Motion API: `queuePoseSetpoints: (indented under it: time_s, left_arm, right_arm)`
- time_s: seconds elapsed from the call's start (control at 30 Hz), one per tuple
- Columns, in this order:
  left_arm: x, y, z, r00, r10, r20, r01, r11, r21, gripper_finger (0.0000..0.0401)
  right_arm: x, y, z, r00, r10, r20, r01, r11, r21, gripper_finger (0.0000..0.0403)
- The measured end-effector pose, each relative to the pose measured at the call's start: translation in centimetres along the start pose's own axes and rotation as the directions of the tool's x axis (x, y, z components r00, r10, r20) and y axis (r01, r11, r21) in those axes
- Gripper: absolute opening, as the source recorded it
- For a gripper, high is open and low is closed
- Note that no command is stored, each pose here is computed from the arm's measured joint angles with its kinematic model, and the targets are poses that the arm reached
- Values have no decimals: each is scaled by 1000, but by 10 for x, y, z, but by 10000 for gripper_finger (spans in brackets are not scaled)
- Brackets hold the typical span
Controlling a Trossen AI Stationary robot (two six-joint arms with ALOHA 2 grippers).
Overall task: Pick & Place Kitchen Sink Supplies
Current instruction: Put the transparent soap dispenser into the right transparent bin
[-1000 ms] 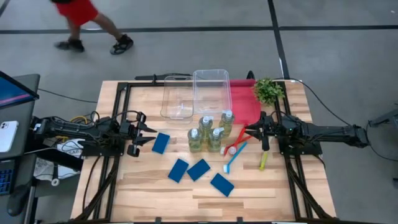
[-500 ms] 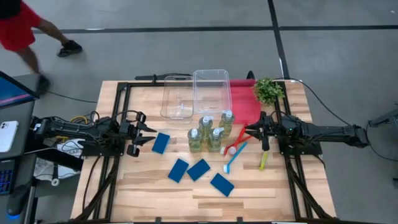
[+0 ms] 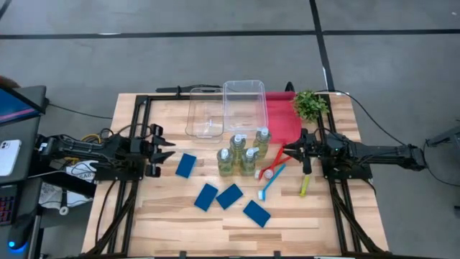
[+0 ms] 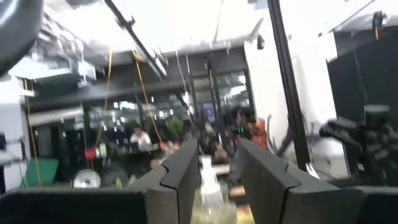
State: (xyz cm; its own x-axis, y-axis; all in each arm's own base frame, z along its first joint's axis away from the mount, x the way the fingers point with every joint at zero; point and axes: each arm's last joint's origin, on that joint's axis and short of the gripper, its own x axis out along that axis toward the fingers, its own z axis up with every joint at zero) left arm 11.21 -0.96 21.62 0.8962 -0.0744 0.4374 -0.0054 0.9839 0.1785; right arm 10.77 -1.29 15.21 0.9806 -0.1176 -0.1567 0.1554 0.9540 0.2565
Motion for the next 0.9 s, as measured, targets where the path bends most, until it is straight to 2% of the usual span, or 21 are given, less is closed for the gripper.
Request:
queuePoseSetpoints:
  time_s: [0.27, 0.43, 0.9]
  left_arm:
    - [0, 0, 2, 1000, 6, 24, -6, 1000, 4, 118]
    - [0, 1, 3, 999, 7, 31, -9, 998, 58, 118]
    - [8, -1, -8, 998, 2, -61, 1, 999, 51, 118]
  right_arm:
    - [0, 0, 0, 1000, 0, 2, 0, 1000, 0, 101]
    - [0, 0, 0, 1000, 0, 5, 0, 1000, 1, 101]
    - [0, 0, 2, 999, -25, 26, 25, 999, -27, 101]
